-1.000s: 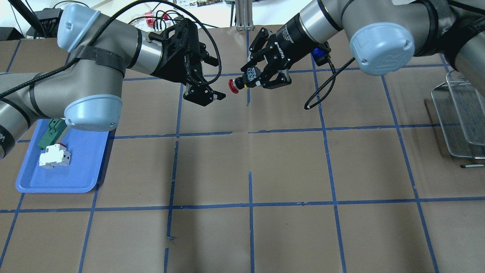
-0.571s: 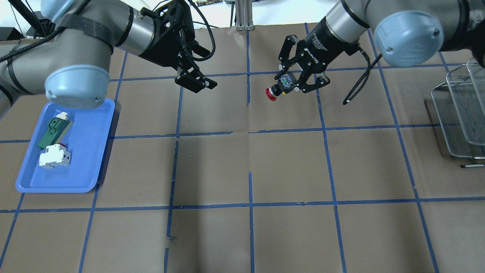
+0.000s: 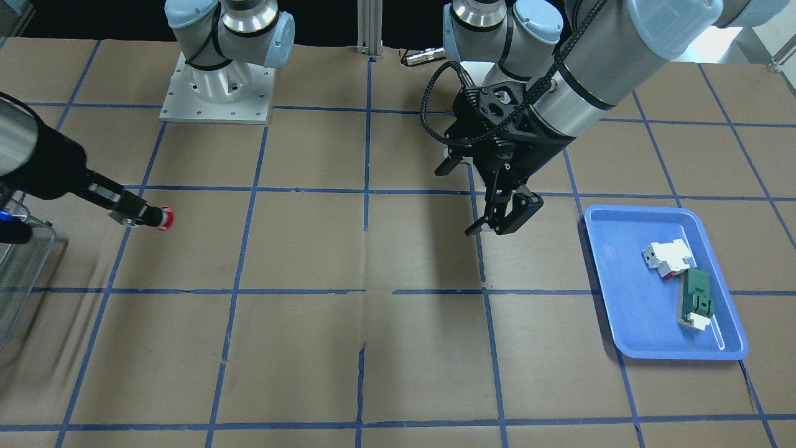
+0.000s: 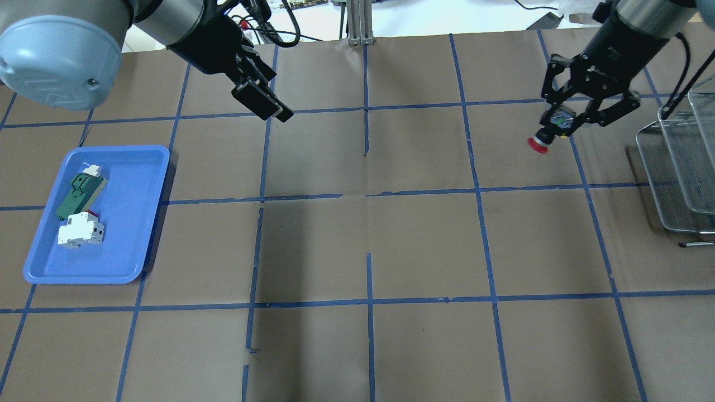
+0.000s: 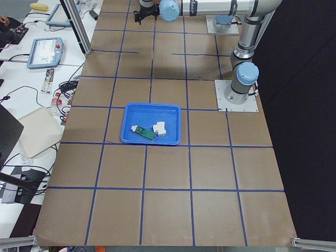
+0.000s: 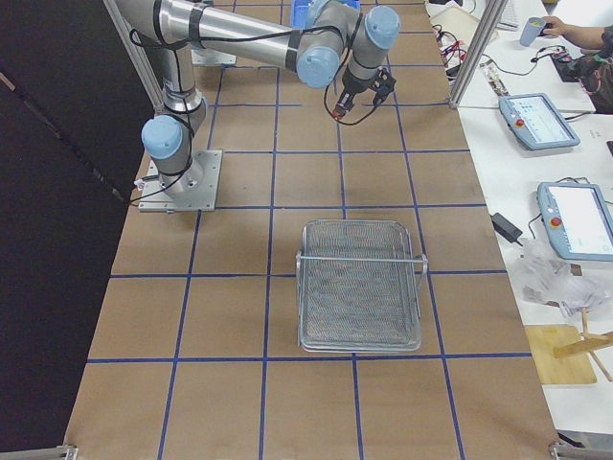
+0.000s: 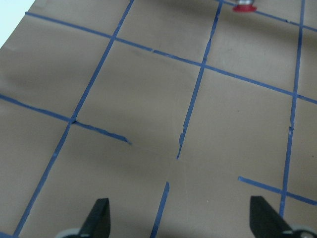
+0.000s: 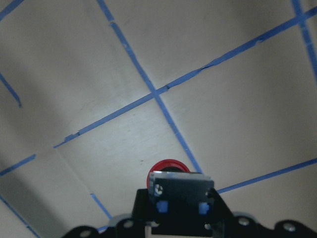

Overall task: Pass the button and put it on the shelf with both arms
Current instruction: 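Carry the button with the right gripper toward the mesh basket while the left gripper withdraws, then lower the button into the mesh basket and open the right gripper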

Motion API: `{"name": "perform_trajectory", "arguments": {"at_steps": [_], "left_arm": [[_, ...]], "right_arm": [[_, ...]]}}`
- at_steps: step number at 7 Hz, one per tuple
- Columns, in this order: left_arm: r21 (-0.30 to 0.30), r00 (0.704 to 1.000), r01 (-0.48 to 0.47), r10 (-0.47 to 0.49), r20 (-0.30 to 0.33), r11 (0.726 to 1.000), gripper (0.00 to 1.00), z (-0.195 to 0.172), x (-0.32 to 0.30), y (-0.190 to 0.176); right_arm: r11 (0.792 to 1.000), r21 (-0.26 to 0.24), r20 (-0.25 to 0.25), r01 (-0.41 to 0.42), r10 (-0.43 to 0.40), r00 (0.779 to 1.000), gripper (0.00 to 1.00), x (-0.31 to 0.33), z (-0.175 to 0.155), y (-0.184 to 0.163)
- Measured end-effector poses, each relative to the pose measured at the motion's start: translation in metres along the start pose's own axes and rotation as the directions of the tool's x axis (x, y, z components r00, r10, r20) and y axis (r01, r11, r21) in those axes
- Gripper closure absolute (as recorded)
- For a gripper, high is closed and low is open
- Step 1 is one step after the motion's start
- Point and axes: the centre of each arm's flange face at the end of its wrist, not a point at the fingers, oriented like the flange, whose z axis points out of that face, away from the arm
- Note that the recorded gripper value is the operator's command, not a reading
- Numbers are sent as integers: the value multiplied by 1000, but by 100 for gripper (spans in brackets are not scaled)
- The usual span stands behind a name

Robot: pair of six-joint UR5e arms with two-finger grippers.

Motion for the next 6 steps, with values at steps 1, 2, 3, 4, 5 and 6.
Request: {"name": "perform_trajectory", "arguments": {"at_steps": [1,2,3,4,5,6], "left_arm": [[-7,999,34,-34,2,999,0,-2,-1,6],[-10,996,93,-93,-4,996,0,2,-4,15],[-17,984,177,-177,-10,984,0,9,-4,23],[-24,964,265,-265,-8,964,0,11,0,28],[-24,939,345,-345,7,938,0,6,3,28],[-27,911,413,-412,35,910,0,-2,5,27]], "right_arm": [[995,14,-78,98,-97,992,100,39,-21,-11],[981,28,-147,194,-188,971,100,82,-37,-24],[959,45,-228,278,-261,938,100,118,-50,-37],[941,48,-296,336,-308,904,100,151,-56,-52],[928,51,-333,369,-333,882,100,186,-59,-66],[915,52,-360,400,-357,862,100,218,-57,-82]]}}
